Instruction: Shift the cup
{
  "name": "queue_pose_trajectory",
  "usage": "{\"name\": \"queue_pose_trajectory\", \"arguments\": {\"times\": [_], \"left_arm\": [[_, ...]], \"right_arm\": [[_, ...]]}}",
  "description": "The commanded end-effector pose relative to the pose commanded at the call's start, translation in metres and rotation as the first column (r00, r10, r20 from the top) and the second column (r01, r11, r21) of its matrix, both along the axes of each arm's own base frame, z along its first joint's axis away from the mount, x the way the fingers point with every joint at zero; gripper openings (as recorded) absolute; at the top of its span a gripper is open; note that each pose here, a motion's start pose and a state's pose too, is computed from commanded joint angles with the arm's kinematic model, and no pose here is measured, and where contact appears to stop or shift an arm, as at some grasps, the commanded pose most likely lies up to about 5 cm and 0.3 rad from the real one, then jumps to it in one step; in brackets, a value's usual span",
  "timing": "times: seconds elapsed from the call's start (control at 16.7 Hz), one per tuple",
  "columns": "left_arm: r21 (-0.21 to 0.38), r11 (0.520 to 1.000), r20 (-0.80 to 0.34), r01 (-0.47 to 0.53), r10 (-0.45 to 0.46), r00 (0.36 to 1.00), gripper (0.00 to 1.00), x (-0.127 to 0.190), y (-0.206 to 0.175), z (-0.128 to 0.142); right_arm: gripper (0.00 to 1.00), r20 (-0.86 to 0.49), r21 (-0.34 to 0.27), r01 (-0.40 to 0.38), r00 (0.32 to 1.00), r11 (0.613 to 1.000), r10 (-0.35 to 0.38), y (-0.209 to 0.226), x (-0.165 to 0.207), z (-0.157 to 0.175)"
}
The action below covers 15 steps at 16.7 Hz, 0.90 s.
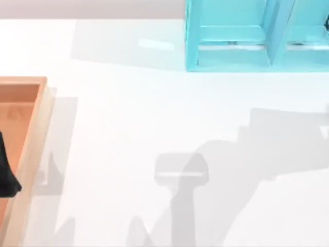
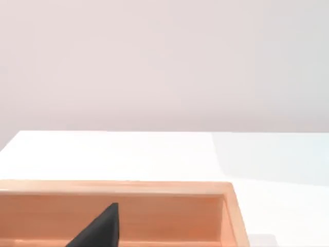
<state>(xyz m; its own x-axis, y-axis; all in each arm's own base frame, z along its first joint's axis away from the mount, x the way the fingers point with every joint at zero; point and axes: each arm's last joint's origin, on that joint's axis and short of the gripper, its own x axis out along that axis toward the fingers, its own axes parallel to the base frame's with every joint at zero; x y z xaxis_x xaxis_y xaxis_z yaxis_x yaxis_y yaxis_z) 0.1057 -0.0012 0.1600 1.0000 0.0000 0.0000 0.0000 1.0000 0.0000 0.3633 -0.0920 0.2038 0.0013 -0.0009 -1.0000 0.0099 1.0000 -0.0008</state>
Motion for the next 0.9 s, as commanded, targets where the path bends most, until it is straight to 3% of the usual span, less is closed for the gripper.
{"name": "queue_pose_trajectory", "arguments": {"times": [0.24, 0.54, 0.9], "left_arm": [[0.0, 1.0, 0.0, 0.0, 0.0, 1.0, 1.0, 0.0, 0.0, 0.0], [0.0, 1.0, 0.0, 0.0, 0.0, 1.0, 1.0, 0.0, 0.0, 0.0], [0.0, 1.0, 0.0, 0.0, 0.0, 1.0, 1.0, 0.0, 0.0, 0.0]], "right_arm": [[1.0, 0.002, -0.001, 0.0, 1.0, 1.0, 0.0, 0.0, -0.002, -0.046], [1.0, -0.003, 0.001, 0.0, 1.0, 1.0, 0.0, 0.0, -0.004, -0.055], [0.55, -0.003, 0.001, 0.0, 1.0, 1.0, 0.0, 0.0, -0.004, -0.055]]}}
